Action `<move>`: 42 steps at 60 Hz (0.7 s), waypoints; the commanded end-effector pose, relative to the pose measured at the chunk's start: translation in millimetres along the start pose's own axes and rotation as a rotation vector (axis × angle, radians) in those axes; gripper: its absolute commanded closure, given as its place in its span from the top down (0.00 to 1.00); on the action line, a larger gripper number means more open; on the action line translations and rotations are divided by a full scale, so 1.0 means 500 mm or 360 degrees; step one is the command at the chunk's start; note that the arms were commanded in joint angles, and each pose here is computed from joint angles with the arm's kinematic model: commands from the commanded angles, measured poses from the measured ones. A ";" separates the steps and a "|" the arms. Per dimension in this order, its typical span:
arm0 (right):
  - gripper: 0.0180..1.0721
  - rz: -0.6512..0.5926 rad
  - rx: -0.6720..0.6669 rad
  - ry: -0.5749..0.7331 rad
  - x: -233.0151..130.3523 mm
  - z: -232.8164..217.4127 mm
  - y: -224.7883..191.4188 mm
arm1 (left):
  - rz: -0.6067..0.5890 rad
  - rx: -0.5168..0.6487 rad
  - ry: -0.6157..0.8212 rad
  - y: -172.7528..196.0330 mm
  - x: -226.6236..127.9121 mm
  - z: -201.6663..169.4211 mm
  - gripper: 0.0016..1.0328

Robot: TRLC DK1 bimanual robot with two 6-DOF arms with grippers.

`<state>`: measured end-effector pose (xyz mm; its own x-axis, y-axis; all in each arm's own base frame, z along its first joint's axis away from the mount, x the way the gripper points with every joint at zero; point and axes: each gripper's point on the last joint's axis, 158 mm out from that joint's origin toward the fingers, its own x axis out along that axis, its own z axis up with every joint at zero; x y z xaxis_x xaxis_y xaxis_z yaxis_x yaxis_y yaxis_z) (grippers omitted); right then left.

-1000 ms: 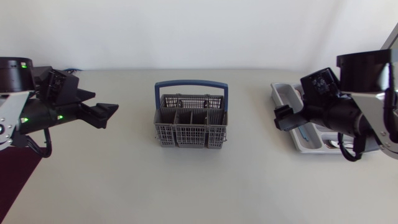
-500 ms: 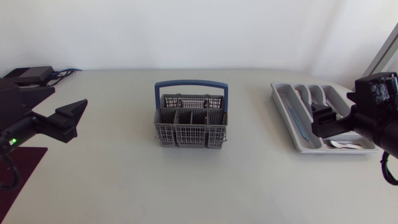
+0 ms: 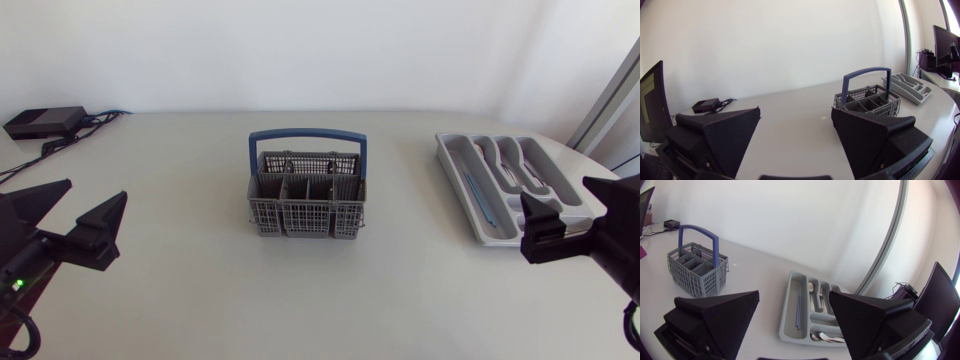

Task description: Sort the cutlery from the basket into the organizer compartments.

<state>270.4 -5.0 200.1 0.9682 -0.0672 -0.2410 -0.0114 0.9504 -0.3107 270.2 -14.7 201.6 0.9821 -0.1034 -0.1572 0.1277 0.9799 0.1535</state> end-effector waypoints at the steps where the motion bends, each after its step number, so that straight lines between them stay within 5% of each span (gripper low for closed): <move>1: 0.95 -0.0006 0.0095 -0.0028 -0.001 -0.021 0.004 | 0.0019 -0.0066 -0.0023 -0.002 -0.004 -0.019 0.96; 42: 0.95 0.0044 0.0502 -0.0309 -0.007 -0.100 0.038 | 0.0151 -0.0265 -0.0143 0.003 -0.018 -0.109 0.96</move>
<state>254.0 -1.5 152.1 0.9978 -0.0092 -0.0655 0.0068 0.9993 -0.0369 253.5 -2.7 155.1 0.9980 -0.0170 -0.0611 0.0185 0.9995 0.0238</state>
